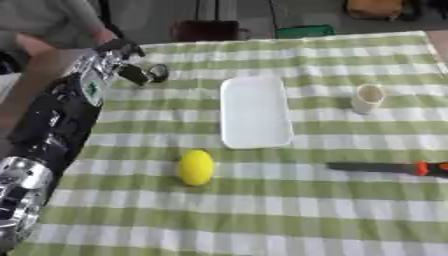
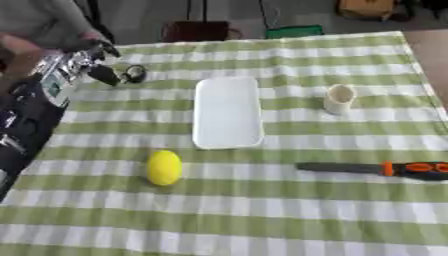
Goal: Pick up objects on the table and place them in the box.
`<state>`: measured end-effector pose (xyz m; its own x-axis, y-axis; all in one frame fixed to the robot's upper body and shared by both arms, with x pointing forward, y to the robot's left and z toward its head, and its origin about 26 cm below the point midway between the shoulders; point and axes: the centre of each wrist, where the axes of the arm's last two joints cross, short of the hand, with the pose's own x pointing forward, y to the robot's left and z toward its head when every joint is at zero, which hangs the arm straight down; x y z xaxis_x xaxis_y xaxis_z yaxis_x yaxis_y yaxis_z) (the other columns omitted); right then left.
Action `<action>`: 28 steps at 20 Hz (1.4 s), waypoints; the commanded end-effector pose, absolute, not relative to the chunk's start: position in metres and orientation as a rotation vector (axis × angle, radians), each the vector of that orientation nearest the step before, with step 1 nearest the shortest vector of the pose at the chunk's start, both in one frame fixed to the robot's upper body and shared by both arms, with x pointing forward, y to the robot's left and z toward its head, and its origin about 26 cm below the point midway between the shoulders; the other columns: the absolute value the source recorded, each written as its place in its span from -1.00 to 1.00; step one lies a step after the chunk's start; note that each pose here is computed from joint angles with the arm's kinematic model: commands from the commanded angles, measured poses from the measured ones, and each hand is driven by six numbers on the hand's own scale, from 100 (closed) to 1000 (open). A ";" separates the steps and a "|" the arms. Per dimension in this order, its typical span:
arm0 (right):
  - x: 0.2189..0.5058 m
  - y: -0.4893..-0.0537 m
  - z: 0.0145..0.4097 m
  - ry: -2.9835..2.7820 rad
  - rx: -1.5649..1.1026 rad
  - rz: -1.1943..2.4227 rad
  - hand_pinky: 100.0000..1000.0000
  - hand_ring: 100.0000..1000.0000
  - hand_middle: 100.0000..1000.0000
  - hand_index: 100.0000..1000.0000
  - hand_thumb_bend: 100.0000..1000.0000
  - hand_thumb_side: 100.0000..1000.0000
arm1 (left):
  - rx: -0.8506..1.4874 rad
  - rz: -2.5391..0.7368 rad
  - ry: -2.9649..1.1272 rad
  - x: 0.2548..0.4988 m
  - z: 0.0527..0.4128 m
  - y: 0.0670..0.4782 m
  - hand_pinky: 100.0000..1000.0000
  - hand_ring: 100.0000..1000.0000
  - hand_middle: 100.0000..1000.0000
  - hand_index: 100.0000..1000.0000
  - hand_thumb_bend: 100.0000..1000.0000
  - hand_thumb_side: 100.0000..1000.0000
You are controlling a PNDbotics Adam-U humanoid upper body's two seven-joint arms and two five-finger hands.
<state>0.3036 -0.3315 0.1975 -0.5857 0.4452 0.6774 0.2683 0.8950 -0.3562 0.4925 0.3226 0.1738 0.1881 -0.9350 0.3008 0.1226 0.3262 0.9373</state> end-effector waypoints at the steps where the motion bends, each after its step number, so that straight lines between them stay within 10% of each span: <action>1: 0.301 -0.332 0.210 -2.262 -0.526 0.295 0.10 0.23 0.34 0.58 -0.08 0.40 | 0.996 -0.861 -1.173 0.493 0.194 0.329 0.73 0.74 0.76 0.67 -0.34 -0.64; 28: 0.301 -0.332 0.211 -2.267 -0.529 0.291 0.10 0.22 0.34 0.58 -0.06 0.39 | 1.035 -0.735 -1.085 0.492 0.183 0.342 0.78 0.76 0.78 0.72 -0.39 -0.56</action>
